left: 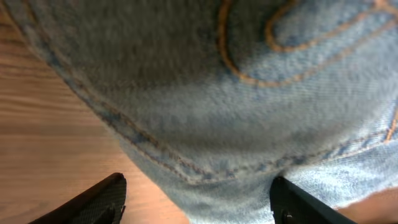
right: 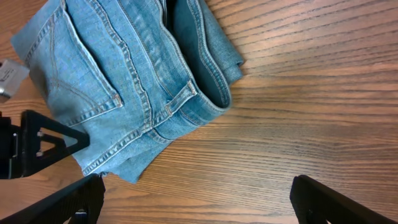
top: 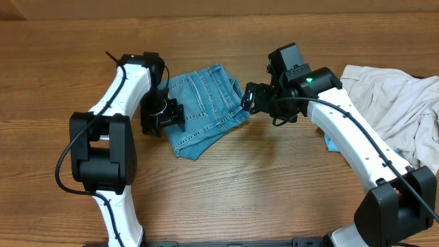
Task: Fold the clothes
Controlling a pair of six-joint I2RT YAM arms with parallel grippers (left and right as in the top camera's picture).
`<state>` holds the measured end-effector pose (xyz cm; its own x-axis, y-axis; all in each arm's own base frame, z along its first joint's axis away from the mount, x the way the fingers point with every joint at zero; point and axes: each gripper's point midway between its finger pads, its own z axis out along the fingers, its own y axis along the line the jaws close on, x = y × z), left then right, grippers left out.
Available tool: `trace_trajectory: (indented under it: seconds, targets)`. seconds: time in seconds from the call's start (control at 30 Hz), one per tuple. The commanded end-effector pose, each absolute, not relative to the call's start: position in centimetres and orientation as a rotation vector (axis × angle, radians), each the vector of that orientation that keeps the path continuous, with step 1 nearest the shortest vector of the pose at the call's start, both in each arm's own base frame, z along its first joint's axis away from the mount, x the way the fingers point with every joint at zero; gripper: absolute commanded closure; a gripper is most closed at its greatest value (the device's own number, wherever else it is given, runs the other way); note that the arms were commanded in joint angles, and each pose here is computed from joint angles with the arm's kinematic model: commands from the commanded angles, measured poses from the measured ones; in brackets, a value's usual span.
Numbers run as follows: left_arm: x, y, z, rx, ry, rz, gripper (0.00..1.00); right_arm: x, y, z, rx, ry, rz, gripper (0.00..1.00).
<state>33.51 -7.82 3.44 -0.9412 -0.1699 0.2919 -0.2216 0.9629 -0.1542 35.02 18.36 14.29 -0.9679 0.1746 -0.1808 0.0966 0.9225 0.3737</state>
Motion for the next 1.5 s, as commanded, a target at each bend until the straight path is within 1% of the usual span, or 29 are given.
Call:
trace_trajectory:
  seconds: [0.0, 0.07, 0.1, 0.2, 0.23, 0.27, 0.3, 0.33, 0.37, 0.43, 0.6, 0.63, 0.73, 0.77, 0.9, 0.97, 1.07, 1.2, 1.27, 1.37, 1.47]
  targets:
    - [34.0, -7.7, 2.6, 0.298, -2.874, 0.271, 0.23, 35.3, 18.2, 14.4, 0.213, 2.86, 0.529, 0.0]
    - [34.9, -7.9, 1.7, 0.295, -2.917, 0.297, 0.21, 35.5, 18.2, 14.5, 0.212, 2.853, 0.533, 0.0]
    - [35.2, -8.0, 1.2, 0.293, -2.937, 0.308, 0.19, 35.5, 18.3, 14.5, 0.211, 2.852, 0.533, 0.0]
    - [36.0, -8.9, 0.2, 0.289, -2.97, 0.407, 0.18, 35.6, 18.3, 14.5, 0.21, 2.849, 0.535, 0.0]
    - [36.3, -9.1, -0.2, 0.287, -2.983, 0.432, 0.2, 35.6, 18.3, 14.5, 0.21, 2.848, 0.535, 0.0]
    - [36.5, -9.5, -0.7, 0.283, -2.995, 0.467, 0.36, 35.6, 18.3, 14.5, 0.21, 2.848, 0.535, 0.0]
    - [36.6, -9.8, -0.9, 0.281, -2.998, 0.504, 0.56, 35.6, 18.3, 14.5, 0.21, 2.848, 0.535, 0.0]
    - [36.7, -9.9, -1.1, 0.28, -3.004, 0.519, 0.73, 35.6, 18.3, 14.5, 0.21, 2.847, 0.535, 0.0]
    - [37.0, -10.0, -1.2, 0.282, -3.016, 0.53, 0.96, 35.7, 18.3, 14.5, 0.209, 2.845, 0.537, 0.0]
    - [37.6, -10.1, -1.2, 0.306, -3.033, 0.54, 0.96, 35.7, 18.3, 14.5, 0.209, 2.843, 0.537, 0.0]
    - [40.7, -8.2, -1.0, 0.622, -3.066, 0.594, 0.96, 35.5, 18.3, 14.1, 0.21, 2.85, 0.534, 0.0]
    - [41.6, -6.2, -1.0, 0.783, -3.055, 0.588, 0.96, 35.6, 18.3, 14.0, 0.211, 2.849, 0.535, 0.0]
    - [42.5, -2.2, -1.2, 1.005, -3.045, 0.523, 0.96, 35.5, 18.3, 13.9, 0.21, 2.851, 0.534, 0.0]
    - [42.7, 0.3, -1.2, 1.111, -3.028, 0.504, 0.96, 35.5, 18.3, 13.9, 0.21, 2.851, 0.534, 0.0]
    - [41.6, 9.5, -1.2, 1.511, -2.881, 0.488, 0.96, 35.6, 18.3, 14.0, 0.21, 2.848, 0.536, 0.0]
    - [40.8, 13.1, -1.2, 1.653, -2.825, 0.482, 0.96, 35.6, 18.3, 14.0, 0.21, 2.847, 0.536, 0.0]
    - [40.1, 17.7, -0.9, 1.824, -2.787, 0.471, 0.96, 35.6, 18.3, 14.0, 0.209, 2.847, 0.537, 0.0]
    - [39.7, 22.2, -0.2, 2.063, -2.699, 0.476, 0.96, 35.7, 18.3, 14.0, 0.209, 2.844, 0.537, 0.0]
    - [40.7, 23.1, 0.5, 2.121, -2.714, 0.487, 0.96, 35.8, 18.4, 14.0, 0.208, 2.84, 0.539, 0.0]
    - [43.4, 23.8, 2.6, 2.164, -2.787, 0.519, 0.96, 35.8, 18.4, 14.0, 0.208, 2.84, 0.539, 0.0]
    - [46.8, 24.2, 5.4, 2.174, -2.935, 0.559, 0.96, 35.8, 18.4, 14.0, 0.208, 2.839, 0.54, 0.0]
